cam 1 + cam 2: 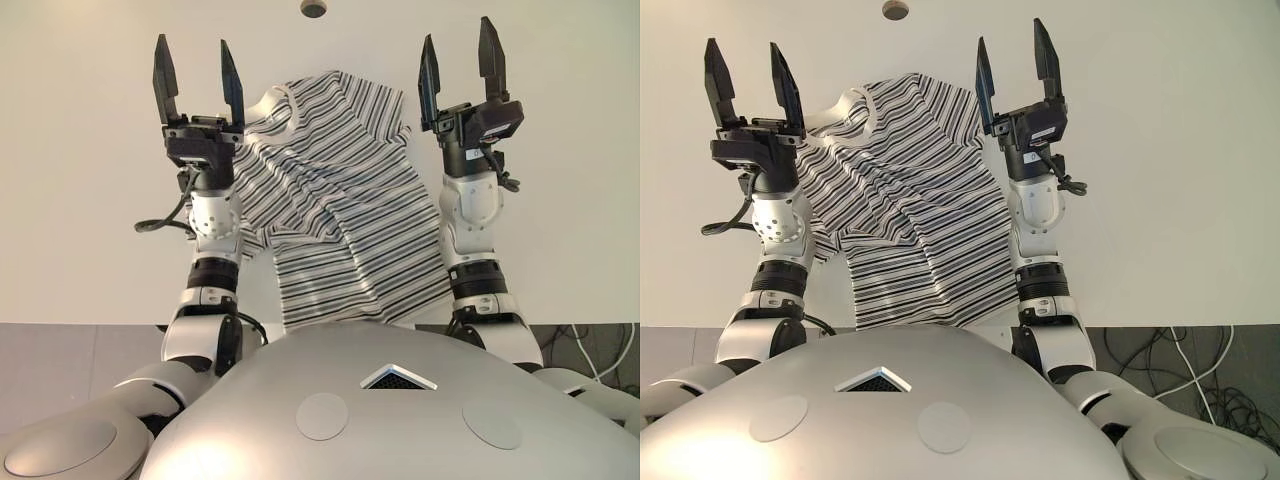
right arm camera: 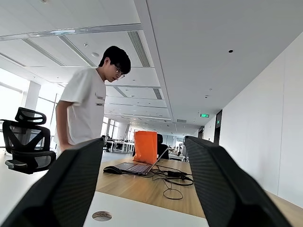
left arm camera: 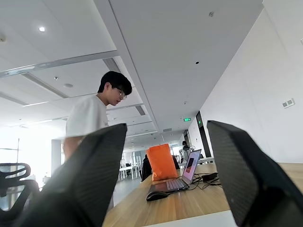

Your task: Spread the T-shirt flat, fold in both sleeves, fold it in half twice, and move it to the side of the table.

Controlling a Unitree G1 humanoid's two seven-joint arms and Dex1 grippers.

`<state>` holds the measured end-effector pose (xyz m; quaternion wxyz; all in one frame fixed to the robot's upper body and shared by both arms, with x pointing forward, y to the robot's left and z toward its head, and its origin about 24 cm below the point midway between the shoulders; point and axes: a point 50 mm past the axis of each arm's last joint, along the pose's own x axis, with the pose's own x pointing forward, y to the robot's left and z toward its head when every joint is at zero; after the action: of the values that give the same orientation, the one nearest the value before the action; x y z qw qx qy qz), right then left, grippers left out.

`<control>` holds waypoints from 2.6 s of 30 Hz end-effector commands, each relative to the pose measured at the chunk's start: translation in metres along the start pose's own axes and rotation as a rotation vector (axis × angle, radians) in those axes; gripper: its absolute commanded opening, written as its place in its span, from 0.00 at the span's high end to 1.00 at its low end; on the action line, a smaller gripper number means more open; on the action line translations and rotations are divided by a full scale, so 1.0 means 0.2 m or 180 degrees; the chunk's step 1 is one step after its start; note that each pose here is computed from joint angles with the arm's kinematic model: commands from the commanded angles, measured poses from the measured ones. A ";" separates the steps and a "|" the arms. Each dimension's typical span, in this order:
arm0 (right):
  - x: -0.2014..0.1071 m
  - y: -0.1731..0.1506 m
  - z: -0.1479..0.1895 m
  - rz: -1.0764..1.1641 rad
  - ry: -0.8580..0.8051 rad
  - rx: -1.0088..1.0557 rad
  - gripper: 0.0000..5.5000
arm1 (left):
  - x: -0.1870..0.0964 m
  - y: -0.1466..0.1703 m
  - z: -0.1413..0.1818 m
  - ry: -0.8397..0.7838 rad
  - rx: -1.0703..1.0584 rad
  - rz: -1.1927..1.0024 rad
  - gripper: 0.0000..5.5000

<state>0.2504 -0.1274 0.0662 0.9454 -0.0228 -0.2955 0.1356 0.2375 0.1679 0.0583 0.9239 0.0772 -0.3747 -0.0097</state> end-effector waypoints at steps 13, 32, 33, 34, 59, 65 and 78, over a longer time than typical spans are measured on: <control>0.02 0.02 -0.01 0.0096 0.0025 -0.0009 0.42 | 0.04 -0.02 -0.01 -0.0014 -0.0065 -0.0085 0.44; 0.01 0.02 -0.04 0.0101 0.0209 -0.0225 0.42 | 0.03 -0.03 -0.01 0.0028 -0.0049 -0.0143 0.44; 0.00 0.02 -0.04 0.0099 0.0223 -0.0248 0.42 | 0.03 -0.03 -0.01 0.0030 -0.0049 -0.0145 0.44; 0.00 0.02 -0.04 0.0093 0.0231 -0.0266 0.42 | 0.03 -0.03 -0.01 0.0032 -0.0049 -0.0148 0.44; 0.33 -0.14 -0.06 0.2018 0.0892 -0.2268 0.42 | -0.19 0.13 0.07 0.1375 0.1340 -0.3312 0.44; 0.32 0.03 -0.24 0.2982 0.1216 -0.2325 0.42 | -0.22 0.20 0.05 0.1616 0.1483 -0.3654 0.44; 0.27 0.06 -0.48 0.3292 0.1923 -0.2903 0.42 | -0.20 0.37 -0.17 0.2020 0.2528 -0.3917 0.44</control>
<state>0.3419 -0.0813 0.0225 0.7142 -0.5545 -0.0404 0.4252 0.2209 0.2407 0.0292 0.7433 0.5601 0.0089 -0.3658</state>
